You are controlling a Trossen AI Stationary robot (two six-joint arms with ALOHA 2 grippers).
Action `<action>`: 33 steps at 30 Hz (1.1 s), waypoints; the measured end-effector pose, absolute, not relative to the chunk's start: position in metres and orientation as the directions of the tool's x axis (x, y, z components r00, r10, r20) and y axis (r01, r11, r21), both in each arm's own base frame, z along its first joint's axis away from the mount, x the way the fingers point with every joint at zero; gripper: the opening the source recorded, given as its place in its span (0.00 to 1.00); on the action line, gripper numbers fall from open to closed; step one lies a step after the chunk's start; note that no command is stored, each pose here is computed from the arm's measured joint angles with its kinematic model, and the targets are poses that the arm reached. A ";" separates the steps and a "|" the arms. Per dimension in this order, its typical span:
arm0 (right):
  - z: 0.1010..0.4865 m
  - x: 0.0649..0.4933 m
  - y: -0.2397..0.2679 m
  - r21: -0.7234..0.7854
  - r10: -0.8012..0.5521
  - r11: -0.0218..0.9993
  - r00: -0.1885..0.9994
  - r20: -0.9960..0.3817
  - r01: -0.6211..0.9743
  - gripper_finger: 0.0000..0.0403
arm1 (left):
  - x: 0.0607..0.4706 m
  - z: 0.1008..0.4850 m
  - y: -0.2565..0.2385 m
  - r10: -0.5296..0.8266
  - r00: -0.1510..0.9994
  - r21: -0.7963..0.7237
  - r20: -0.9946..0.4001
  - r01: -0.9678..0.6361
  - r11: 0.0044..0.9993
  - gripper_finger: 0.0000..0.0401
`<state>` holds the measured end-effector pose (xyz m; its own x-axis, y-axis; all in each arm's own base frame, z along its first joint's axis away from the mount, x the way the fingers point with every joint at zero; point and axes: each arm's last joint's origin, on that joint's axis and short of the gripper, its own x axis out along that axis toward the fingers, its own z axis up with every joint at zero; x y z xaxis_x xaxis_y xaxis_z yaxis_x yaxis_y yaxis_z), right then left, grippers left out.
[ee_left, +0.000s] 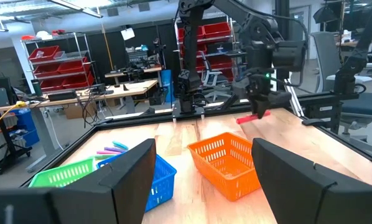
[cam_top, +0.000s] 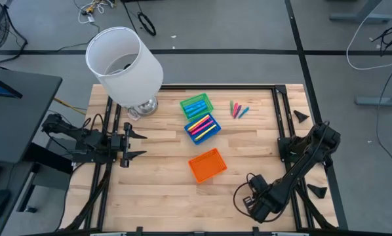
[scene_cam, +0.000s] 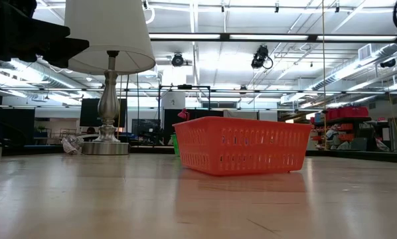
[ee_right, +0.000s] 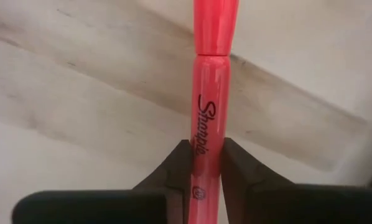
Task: Pick & Place Markers
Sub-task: Put the red highlighter pen into the green bin
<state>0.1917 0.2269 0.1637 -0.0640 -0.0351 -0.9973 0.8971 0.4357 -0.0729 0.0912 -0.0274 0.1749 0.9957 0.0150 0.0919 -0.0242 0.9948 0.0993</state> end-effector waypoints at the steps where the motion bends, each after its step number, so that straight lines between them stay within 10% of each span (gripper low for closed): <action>1: 0.168 0.191 0.225 -0.074 -0.026 0.460 -0.071 -0.997 0.885 0.14 | 0.091 0.175 -0.027 0.015 0.996 0.099 0.092 -0.024 0.995 0.68; 16: 0.208 0.197 0.200 0.085 0.091 0.927 0.001 -0.996 0.365 0.14 | 0.091 0.175 -0.027 0.015 0.996 0.099 0.092 -0.024 0.995 0.68; 33: 0.210 0.212 0.182 0.090 0.094 0.984 0.016 -0.995 -0.156 0.14 | 0.091 0.175 -0.027 0.015 0.996 0.099 0.092 -0.024 0.995 0.68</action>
